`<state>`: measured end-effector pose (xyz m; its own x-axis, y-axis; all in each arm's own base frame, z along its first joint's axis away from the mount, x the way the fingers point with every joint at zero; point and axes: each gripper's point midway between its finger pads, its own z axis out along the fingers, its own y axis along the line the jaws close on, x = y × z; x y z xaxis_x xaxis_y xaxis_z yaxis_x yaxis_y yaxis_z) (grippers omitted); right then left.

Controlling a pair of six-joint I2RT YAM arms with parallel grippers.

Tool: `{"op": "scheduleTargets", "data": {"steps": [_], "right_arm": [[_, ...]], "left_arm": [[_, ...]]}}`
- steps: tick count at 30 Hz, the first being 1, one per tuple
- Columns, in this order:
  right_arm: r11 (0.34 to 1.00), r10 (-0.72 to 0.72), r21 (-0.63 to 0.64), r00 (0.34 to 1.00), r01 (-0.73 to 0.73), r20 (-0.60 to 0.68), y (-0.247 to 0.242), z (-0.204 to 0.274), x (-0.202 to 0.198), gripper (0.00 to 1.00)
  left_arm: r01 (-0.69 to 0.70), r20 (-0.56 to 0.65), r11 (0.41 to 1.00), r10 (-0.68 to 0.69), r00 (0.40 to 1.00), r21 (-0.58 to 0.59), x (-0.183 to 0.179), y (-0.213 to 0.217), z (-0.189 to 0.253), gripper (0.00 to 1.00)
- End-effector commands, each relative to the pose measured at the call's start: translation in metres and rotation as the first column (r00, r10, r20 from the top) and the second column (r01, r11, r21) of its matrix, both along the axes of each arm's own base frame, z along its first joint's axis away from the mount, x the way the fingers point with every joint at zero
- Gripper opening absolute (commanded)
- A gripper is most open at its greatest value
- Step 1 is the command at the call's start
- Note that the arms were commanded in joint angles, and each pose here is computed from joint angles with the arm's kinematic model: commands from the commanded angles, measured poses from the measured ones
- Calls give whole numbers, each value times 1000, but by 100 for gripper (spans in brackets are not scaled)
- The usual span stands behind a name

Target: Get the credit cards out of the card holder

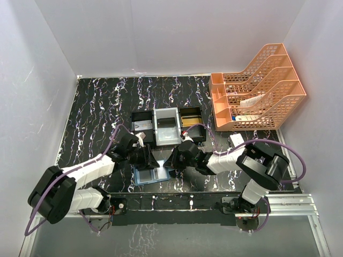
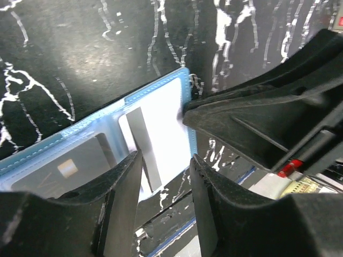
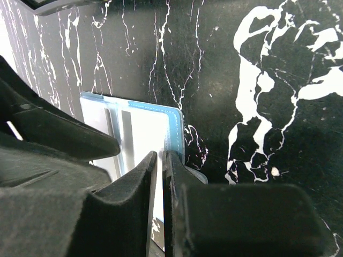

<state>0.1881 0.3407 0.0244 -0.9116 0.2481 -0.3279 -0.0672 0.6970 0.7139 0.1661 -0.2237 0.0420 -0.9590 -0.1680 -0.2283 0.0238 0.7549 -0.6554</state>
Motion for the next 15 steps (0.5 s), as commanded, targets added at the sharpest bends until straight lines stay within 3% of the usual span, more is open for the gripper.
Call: {"op": "scheduleTargets", "data": {"steps": [1,5,10,15], "right_arm": [[974,-26,-226,993,1,-111,-43,-61,-24,10],[972,-30,-236,992,1,-121,-45,-65,-25,9],[971,-41,-239,992,10,-123,-46,-66,-26,9],[971,-43,-238,991,12,-124,-47,-66,-26,9]], "left_arm": [[-28,-85,997,34,996,78,-14,14,-26,38],[-55,-66,995,61,996,87,-13,18,-25,39],[-54,-2,997,54,999,50,-5,14,2,49],[-62,-41,990,68,997,128,-9,25,-10,49]]}}
